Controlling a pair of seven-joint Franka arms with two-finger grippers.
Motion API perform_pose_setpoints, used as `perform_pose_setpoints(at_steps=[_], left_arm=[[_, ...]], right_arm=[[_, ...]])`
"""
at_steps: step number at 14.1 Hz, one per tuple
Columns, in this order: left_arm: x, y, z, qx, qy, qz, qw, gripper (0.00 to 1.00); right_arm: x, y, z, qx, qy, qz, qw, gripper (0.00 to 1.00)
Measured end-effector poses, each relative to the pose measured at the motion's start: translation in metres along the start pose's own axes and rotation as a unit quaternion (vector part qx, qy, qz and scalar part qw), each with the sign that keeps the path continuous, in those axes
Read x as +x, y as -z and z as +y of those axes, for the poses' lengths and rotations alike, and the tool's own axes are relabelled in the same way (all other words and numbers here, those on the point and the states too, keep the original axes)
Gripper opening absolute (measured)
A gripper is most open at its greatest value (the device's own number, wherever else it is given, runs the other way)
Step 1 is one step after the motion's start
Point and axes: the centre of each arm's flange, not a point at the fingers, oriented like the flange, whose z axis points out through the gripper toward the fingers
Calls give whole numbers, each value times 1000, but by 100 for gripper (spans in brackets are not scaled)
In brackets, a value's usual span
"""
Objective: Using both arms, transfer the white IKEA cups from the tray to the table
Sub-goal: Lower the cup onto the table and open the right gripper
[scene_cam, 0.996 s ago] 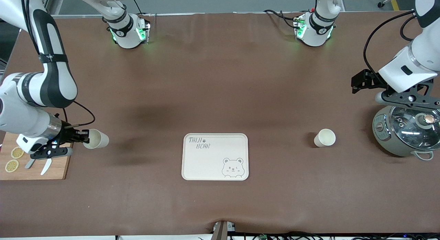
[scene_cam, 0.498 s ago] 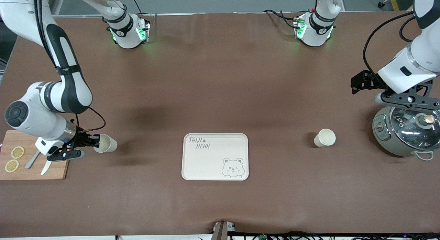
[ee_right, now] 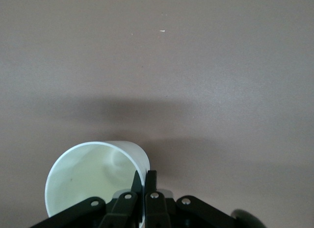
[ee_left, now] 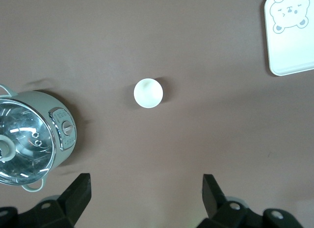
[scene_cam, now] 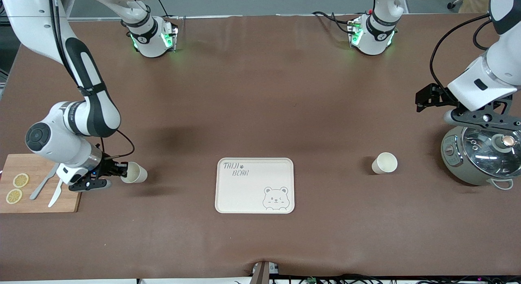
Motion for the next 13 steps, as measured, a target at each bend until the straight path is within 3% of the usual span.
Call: perform_pose_setpoints(at_steps=[13], left_arm=[[0,0,-1,0,0,0,1000,100]], right_arm=[[-1,-31,-9,-4,7,14,1000,3]])
